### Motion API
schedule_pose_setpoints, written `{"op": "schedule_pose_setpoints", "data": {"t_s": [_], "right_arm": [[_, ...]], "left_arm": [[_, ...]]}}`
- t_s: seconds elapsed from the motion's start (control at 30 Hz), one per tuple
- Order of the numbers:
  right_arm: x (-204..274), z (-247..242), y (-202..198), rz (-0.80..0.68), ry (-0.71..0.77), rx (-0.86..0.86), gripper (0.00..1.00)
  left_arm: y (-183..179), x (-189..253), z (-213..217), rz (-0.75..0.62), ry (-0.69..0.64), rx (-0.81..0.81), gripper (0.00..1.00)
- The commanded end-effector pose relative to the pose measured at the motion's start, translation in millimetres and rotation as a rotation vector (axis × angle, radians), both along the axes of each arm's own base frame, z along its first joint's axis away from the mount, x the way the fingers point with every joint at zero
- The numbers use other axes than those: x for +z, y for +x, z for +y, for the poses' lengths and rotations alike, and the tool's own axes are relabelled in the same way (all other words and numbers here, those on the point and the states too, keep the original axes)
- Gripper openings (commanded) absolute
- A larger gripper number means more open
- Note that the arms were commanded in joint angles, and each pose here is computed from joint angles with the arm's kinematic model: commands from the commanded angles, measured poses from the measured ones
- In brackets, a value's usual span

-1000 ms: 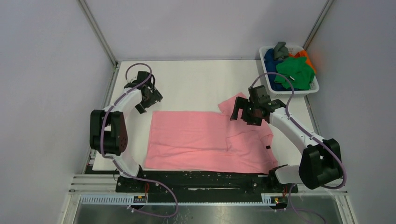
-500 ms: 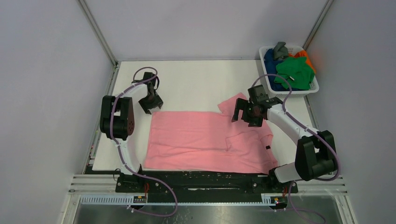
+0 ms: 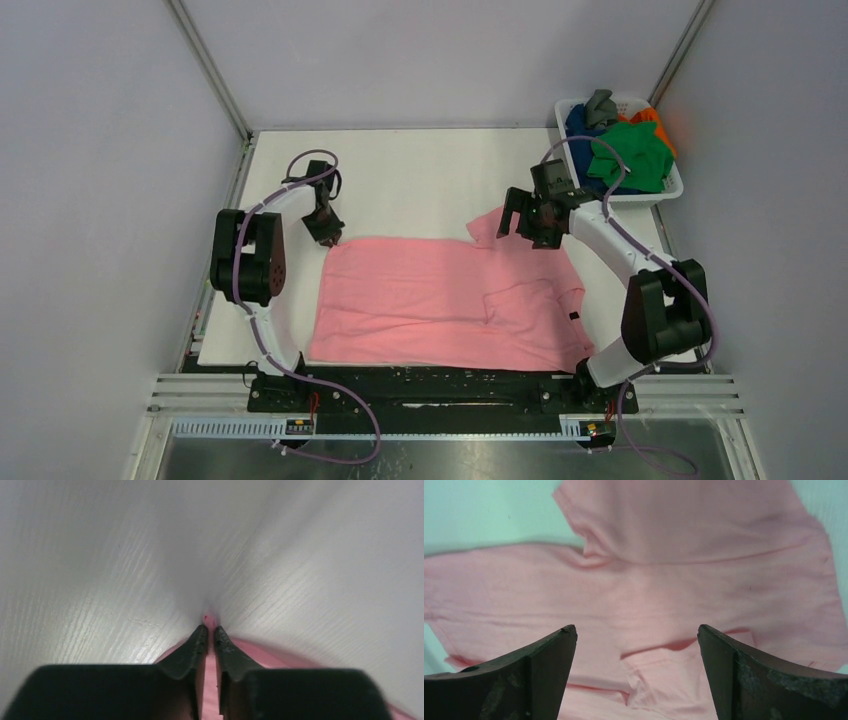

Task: Fold and stack the t-shirts
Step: Grab the side of the flattened tshirt furthest away from the robot with both arms

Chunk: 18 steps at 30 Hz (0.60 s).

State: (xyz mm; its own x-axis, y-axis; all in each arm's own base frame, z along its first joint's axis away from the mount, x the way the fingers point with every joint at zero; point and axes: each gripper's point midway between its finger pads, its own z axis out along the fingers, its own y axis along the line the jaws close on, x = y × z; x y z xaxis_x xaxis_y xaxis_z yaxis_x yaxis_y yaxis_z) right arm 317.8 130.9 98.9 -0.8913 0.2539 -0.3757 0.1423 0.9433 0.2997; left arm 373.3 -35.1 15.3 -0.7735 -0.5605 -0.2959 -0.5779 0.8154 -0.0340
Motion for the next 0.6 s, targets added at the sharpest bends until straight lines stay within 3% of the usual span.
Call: {"op": "schedule_pose_setpoints", "data": {"t_s": [0.0, 0.03, 0.57], "right_arm": [[10, -10, 38, -0.042, -0.051, -0.044, 1.00], [10, -10, 47, -0.046, -0.063, -0.049, 1.00], [-39, -4, 185, 0.056, -0.195, -0.042, 0.99]], "left_arm": [[-13, -1, -4, 0.033, -0.014, -0.023, 0.05], [-12, 0, -4, 0.029, -0.017, -0.023, 0.00], [-2, 18, -20, -0.055, -0.068, -0.060, 0.00]]}}
